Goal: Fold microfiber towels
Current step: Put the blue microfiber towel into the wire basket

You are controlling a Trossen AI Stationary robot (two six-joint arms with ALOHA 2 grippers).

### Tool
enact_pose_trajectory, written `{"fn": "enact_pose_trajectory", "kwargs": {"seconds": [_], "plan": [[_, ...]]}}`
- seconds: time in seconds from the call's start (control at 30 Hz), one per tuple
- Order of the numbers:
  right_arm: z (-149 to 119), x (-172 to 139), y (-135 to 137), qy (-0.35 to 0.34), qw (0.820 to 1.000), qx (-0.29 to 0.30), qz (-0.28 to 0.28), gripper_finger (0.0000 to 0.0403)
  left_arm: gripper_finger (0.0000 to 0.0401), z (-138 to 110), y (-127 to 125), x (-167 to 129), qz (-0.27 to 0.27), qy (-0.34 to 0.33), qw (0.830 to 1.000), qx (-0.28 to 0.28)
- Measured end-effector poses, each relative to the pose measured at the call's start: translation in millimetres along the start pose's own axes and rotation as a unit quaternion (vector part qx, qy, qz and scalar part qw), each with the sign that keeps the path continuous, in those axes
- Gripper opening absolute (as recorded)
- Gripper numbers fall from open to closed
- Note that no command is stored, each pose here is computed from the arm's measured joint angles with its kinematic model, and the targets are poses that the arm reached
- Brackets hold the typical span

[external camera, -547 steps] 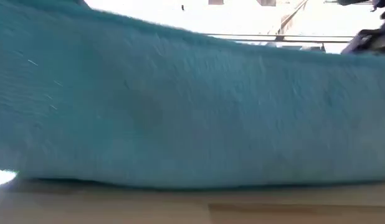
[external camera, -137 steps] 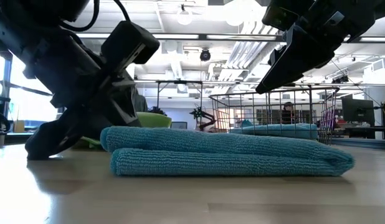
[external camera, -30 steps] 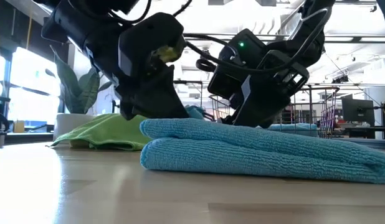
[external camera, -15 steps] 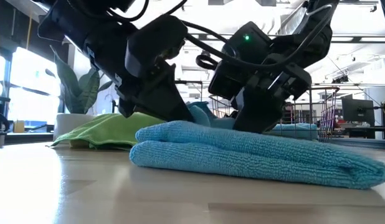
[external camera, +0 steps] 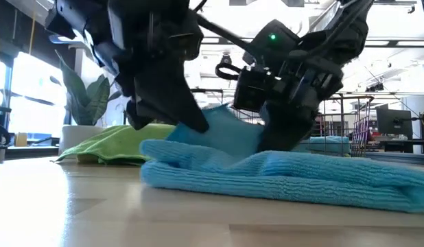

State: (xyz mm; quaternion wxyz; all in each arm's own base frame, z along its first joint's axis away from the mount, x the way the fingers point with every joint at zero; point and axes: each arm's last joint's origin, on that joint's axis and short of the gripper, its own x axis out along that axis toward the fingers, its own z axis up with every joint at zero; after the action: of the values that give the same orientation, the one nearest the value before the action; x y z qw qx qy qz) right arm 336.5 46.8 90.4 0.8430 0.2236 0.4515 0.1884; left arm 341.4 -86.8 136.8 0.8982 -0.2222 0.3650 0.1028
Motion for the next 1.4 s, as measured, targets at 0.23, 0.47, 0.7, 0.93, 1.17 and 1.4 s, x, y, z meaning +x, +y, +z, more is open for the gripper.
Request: {"fn": "enact_pose_trajectory", "kwargs": {"seconds": [0.23,0.47,0.7,0.93,1.17,1.4], "plan": [[0,-28,14,0.027,0.999,0.023,-0.024,0.0001,0.0009,-2,-11,-20,-0.020,0.029,0.999,-0.018],[-3,-73,28,0.060,0.988,0.052,-0.129,0.0001,0.0009,-5,-18,-30,0.001,0.005,1.000,-0.009],[23,-135,43,0.087,0.961,-0.018,-0.263,0.0000,0.0010,-7,-18,-31,0.021,-0.006,1.000,-0.003],[54,-181,37,0.121,0.933,-0.044,-0.335,0.0000,0.0010,-9,-21,-32,0.019,-0.004,1.000,0.001],[71,-222,44,0.137,0.921,-0.039,-0.362,0.0000,0.0010,-14,-24,-33,0.022,-0.004,0.999,0.023],[72,-239,24,0.157,0.907,-0.049,-0.388,0.0000,0.0010,-14,-24,-33,0.027,-0.005,0.999,0.036]]}}
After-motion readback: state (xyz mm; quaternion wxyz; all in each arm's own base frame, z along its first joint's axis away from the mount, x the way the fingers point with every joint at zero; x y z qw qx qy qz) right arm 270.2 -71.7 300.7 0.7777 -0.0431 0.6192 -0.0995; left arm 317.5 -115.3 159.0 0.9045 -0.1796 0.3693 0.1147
